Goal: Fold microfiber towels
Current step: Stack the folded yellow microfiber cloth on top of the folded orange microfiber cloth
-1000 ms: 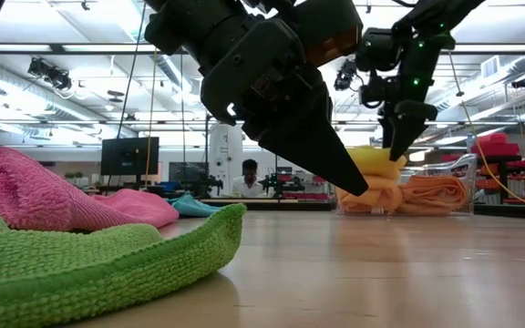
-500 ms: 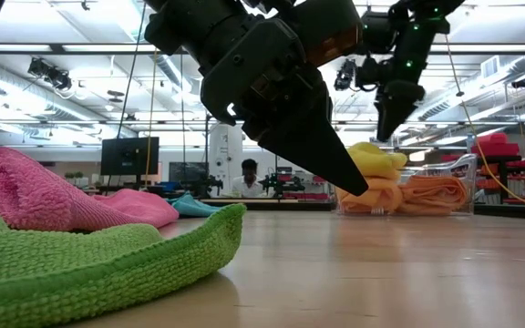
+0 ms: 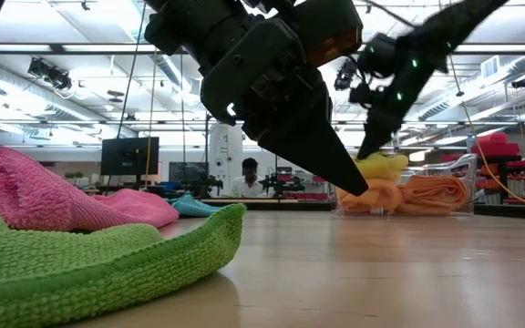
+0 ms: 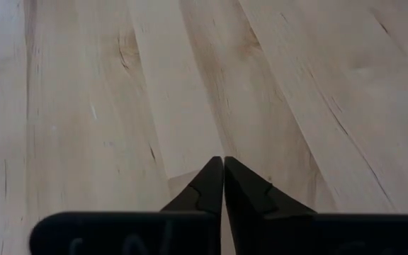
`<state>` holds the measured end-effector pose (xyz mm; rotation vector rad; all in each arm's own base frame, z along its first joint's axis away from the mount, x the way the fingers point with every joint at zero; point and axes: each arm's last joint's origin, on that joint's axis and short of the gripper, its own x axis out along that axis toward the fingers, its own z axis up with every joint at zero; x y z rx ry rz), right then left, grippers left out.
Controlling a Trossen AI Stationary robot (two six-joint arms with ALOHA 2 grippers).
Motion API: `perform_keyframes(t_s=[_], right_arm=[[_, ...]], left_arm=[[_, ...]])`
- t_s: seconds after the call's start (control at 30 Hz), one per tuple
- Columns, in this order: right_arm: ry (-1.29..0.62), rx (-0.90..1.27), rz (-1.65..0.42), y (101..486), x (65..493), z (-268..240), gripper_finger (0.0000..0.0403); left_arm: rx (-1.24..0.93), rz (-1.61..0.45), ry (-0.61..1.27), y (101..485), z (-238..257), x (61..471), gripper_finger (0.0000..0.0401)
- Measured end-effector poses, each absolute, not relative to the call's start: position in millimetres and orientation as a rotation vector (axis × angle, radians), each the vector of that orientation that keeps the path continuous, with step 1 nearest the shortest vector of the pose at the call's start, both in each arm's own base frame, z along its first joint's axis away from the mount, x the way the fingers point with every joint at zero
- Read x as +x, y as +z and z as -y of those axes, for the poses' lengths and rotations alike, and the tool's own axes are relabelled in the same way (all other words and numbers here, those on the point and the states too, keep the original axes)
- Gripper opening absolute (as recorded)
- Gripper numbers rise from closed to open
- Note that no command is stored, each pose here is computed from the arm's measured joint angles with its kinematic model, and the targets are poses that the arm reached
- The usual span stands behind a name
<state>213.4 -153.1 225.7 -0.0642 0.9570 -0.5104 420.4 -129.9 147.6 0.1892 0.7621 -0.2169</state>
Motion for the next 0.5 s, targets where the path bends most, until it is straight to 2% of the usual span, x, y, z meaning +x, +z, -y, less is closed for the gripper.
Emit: perform_keyframes(t_s=[0.27, 0.5], right_arm=[[-0.498, 0.04, -0.906, 191, 196, 159, 0.0331], [-0.531, 0.044, -0.869, 207, 203, 162, 0.033]], left_arm=[[0.19, -0.762, -0.217, 148, 130, 420, 0.0012], [0.184, -0.762, -0.215, 148, 130, 420, 0.0026]])
